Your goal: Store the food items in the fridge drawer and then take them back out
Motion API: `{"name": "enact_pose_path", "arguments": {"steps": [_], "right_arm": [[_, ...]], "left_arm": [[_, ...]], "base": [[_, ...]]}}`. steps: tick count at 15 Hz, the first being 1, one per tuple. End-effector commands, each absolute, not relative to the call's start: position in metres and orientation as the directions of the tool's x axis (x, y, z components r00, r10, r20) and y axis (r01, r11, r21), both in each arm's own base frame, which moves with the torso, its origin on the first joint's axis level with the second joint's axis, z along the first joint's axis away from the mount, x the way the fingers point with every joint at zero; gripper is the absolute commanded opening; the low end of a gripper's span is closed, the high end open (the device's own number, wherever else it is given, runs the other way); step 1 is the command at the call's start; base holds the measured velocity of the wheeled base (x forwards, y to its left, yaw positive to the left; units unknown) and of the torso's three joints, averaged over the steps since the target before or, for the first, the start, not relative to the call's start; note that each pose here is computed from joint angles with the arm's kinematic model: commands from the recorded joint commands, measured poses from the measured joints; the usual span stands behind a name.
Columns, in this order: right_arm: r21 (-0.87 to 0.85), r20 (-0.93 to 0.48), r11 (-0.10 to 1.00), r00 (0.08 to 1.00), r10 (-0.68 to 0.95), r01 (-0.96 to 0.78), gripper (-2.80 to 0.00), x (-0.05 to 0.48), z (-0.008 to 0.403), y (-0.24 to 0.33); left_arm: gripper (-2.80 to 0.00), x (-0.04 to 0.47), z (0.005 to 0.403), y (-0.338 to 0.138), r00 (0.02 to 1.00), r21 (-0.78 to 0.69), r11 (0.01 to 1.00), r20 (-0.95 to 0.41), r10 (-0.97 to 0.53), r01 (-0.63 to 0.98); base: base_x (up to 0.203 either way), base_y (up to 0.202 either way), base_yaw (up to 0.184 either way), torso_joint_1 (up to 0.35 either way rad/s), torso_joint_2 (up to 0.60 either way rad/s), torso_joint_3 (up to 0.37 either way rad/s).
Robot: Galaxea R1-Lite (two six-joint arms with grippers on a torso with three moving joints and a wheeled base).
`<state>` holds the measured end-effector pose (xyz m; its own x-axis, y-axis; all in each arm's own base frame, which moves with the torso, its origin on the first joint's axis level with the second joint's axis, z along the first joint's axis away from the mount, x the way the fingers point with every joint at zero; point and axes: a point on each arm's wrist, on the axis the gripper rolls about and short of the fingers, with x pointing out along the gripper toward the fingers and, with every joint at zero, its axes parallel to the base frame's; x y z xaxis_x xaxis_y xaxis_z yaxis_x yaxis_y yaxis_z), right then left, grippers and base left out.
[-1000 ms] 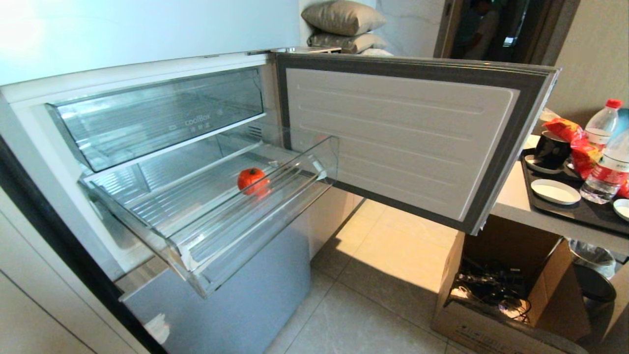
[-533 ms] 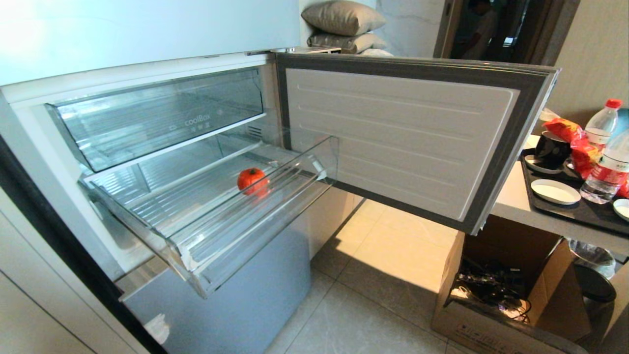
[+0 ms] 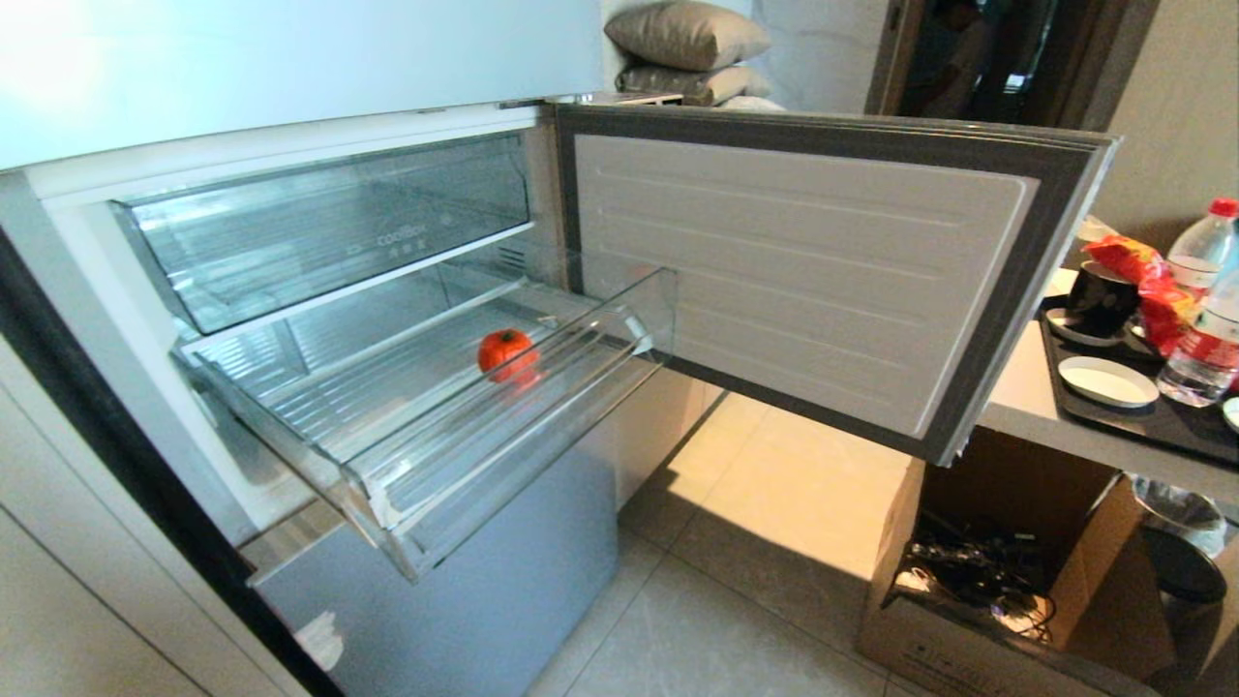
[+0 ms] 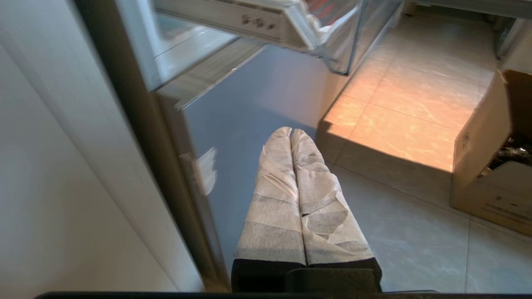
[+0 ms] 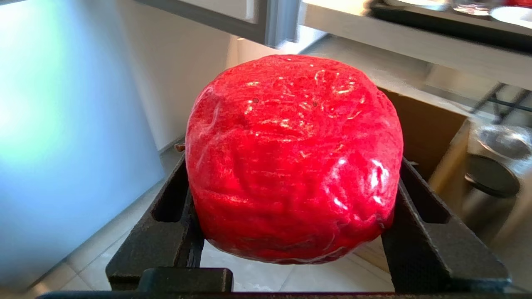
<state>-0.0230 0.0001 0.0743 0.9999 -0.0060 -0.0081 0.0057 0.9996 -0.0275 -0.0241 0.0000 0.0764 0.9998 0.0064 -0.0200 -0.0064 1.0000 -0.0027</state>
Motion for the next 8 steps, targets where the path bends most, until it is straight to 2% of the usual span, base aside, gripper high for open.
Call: {"name": "enact_pose_path", "arguments": {"steps": [1,8], "right_arm": [[-0.026,-0.012,1.000,1.000,-0.008,0.007,-2.80,-0.0227,0.0740,0.0000],[-0.019,-0.010,1.000,1.000,-0.021,0.021,-2.80,-0.0228,0.0745,-0.0003]], "left_arm": [[-2.80,-0.0241,0.0764,0.0000,1.000,-0.003,1.000,-0.020,0.008,-0.008],[-2.80,-0.0241,0.0764,0.0000,1.000,-0.003,1.000,-0.020,0.008,-0.008]], "base": [[0.004,0.000,0.117,0.004,0.00,0.004],[0.001,-0.007,0.174,0.001,0.00,0.001]]}}
